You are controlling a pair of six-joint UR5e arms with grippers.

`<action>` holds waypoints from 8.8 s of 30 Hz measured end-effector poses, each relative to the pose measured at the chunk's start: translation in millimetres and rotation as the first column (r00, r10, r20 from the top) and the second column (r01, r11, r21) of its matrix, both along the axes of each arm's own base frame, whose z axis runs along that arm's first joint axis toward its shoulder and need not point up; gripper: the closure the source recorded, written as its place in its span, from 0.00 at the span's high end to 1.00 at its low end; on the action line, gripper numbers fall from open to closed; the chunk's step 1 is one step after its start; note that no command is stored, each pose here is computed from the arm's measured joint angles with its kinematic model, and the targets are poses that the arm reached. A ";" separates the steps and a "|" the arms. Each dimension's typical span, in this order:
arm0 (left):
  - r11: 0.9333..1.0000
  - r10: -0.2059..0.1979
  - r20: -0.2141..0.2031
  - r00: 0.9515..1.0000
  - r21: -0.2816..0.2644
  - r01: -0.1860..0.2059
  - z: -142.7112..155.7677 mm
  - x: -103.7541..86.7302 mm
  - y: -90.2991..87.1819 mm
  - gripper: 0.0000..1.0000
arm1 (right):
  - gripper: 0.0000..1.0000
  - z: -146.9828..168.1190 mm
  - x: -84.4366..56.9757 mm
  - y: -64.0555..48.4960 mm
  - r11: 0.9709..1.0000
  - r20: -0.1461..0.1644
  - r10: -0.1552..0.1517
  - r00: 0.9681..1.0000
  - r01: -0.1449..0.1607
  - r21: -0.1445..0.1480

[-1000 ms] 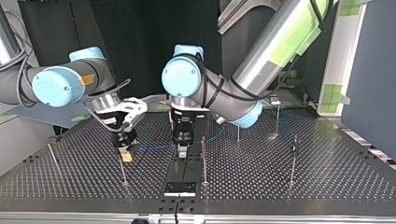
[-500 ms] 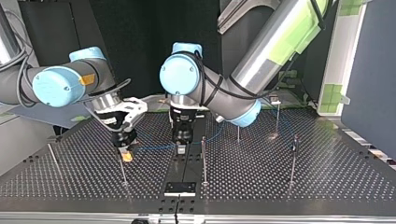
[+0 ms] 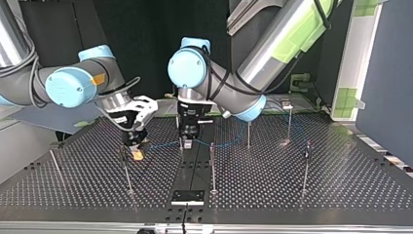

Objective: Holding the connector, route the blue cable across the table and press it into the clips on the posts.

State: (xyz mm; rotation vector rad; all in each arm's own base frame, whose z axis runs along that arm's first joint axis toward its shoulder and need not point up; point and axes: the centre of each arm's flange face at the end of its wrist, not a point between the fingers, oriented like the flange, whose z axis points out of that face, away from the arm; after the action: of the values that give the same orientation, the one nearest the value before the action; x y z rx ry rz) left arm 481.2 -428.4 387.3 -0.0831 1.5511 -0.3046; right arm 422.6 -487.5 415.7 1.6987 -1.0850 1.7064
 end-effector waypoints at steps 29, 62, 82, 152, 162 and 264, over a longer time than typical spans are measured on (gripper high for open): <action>0.993 -0.111 -0.068 0.992 0.028 0.113 -142.2 -17.4 4.8 0.00 | 0.00 -105.9 -21.8 12.5 0.998 0.012 -0.032 0.999 0.031 0.063; 0.974 -0.225 -0.100 0.969 0.003 0.226 -231.8 -5.6 -7.1 0.00 | 0.00 -217.2 -52.6 16.2 0.984 -0.051 -0.074 0.996 0.081 0.161; 0.984 -0.178 -0.094 0.980 0.001 0.179 -237.7 40.9 4.5 0.00 | 0.00 -227.0 -71.9 -13.4 0.980 -0.048 -0.114 0.992 0.120 0.158; 0.976 -0.110 -0.304 0.946 0.149 0.162 -223.3 84.3 14.3 1.00 | 0.00 -222.5 -117.9 -77.4 0.971 -0.024 -0.199 0.980 0.200 0.129; 0.971 -0.150 -0.265 0.953 0.140 0.192 -198.4 61.7 17.3 1.00 | 0.00 -224.5 -117.9 -77.0 0.971 -0.026 -0.198 0.980 0.200 0.133; 0.997 -0.045 -0.094 0.995 0.056 0.050 -210.2 39.0 -181.2 1.00 | 0.00 -220.1 -154.4 -96.8 0.959 -0.035 -0.240 0.970 0.243 0.143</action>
State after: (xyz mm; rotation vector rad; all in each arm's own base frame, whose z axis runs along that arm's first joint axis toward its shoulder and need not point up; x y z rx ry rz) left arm 520.2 -609.6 177.2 -0.0144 1.6543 -0.2964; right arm 268.2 -584.4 195.6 1.5878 -1.3780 1.4880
